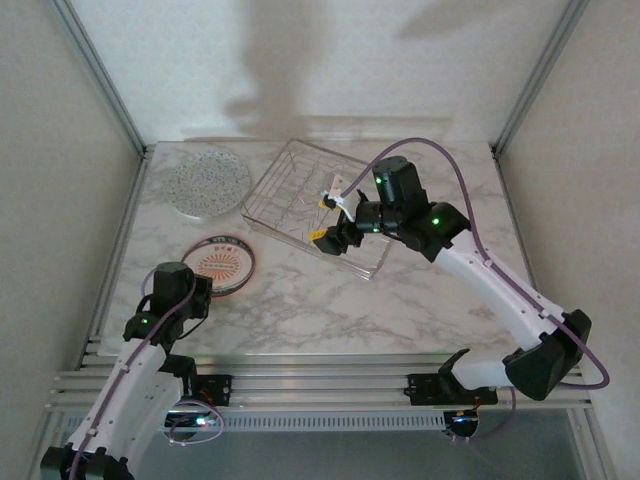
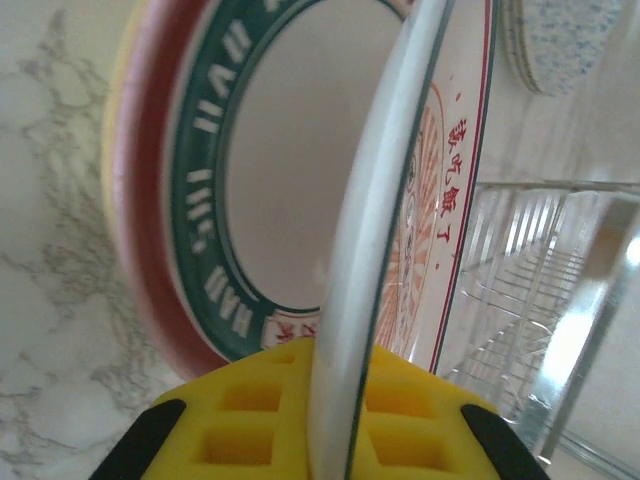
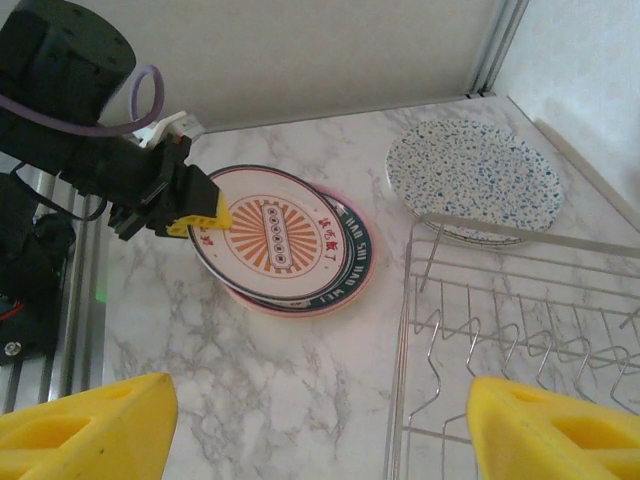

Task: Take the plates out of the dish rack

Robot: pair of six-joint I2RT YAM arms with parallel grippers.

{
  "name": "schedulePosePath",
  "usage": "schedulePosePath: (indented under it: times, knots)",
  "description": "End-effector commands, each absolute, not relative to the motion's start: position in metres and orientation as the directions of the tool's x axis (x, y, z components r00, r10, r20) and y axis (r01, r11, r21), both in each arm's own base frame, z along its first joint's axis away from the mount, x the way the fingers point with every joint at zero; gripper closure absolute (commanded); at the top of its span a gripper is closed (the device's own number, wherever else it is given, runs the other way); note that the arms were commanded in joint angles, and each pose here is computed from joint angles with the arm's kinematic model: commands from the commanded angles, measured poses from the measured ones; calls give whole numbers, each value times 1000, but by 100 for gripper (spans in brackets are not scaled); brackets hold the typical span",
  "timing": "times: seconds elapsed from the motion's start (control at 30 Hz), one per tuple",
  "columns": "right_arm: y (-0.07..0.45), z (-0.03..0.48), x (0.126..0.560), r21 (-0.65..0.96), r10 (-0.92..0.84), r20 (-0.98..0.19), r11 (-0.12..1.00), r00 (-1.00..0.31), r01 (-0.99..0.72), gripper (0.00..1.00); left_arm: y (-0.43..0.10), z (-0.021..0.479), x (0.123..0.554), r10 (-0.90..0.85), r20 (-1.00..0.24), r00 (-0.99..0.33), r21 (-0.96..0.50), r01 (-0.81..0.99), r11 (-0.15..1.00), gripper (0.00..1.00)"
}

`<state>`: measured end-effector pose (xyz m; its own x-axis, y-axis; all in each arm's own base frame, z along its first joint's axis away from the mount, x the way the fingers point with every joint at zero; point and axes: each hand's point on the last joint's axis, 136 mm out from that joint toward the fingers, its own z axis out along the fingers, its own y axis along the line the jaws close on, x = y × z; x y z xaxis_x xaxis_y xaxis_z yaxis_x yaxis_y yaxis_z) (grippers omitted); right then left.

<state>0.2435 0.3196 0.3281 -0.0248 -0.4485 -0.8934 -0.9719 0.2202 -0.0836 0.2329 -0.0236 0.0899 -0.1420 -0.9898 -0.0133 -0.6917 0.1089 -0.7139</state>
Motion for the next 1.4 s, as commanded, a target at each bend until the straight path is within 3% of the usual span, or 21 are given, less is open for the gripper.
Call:
schedulePosePath:
  times: [0.0, 0.8, 1.0, 1.2, 1.37]
  knots:
    - [324, 335, 238, -98, -448, -894, 182, 6, -978, 23, -17, 93, 244, -996, -13, -92, -741, -668, 71, 100]
    - [333, 334, 237, -30, -438, -898, 153, -40, -988, 23, -13, 59, 245, -993, -16, -114, -672, -734, 95, 100]
    - [334, 335, 238, -21, -436, -899, 161, -52, -987, 23, -15, 59, 245, -992, -11, -125, -661, -743, 101, 75]
    - [334, 336, 238, -18, -433, -900, 161, -55, -987, 23, -15, 64, 247, -991, -18, -136, -648, -753, 115, 65]
    - [335, 335, 238, -8, -434, -899, 161, -63, -987, 23, -15, 63, 246, -991, -8, -133, -616, -780, 110, 50]
